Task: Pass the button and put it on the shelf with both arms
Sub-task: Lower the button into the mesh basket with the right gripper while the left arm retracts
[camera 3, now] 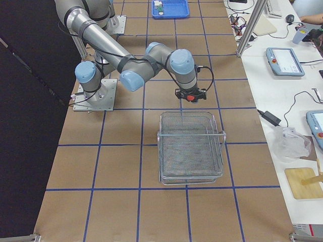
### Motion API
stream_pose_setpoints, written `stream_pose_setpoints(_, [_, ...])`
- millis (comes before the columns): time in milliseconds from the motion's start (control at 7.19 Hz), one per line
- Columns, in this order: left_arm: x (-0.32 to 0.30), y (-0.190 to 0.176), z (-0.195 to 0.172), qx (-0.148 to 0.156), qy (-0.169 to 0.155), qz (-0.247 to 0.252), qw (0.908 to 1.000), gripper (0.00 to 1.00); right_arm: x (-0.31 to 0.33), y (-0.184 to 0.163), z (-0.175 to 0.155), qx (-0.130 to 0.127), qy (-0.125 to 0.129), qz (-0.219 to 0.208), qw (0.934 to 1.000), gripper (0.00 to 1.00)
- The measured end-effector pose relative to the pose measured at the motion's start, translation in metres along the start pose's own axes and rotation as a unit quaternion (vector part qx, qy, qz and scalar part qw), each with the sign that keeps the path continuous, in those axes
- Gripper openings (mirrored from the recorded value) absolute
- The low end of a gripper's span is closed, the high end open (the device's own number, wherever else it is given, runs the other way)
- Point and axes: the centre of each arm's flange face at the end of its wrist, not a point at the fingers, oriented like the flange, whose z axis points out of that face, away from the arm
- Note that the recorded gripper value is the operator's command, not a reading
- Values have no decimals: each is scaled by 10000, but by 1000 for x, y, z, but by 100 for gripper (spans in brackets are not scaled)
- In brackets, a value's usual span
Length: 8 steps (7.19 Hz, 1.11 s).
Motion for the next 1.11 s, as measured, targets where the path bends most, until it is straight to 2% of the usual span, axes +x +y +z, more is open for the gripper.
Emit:
stream_pose_setpoints(278, [-26,11,5,-357,-50,-960,9947,100,-2,42,14,-134,61,-49,9999,0])
stream_pose_setpoints(417, [-29,14,5,-408,-40,-1123,9928,100,-4,55,17,-197,64,-29,9998,0])
stream_pose_setpoints(556, [-30,15,5,-415,-35,-1177,9922,100,-6,61,19,-251,45,-8,9997,40])
stream_pose_setpoints(695, [-31,15,4,-411,-35,-1195,9920,100,-7,64,21,-275,23,16,9996,62])
stream_pose_setpoints(834, [-31,16,4,-406,-37,-1203,9919,100,-8,65,23,-278,-4,34,9996,72])
stream_pose_setpoints(974, [-31,16,4,-405,-40,-1211,9918,100,-10,66,26,-284,-42,47,9996,88])
stream_pose_setpoints(1113, [-33,16,4,-408,-41,-1217,9917,100,-11,67,26,-312,-85,79,9994,89])
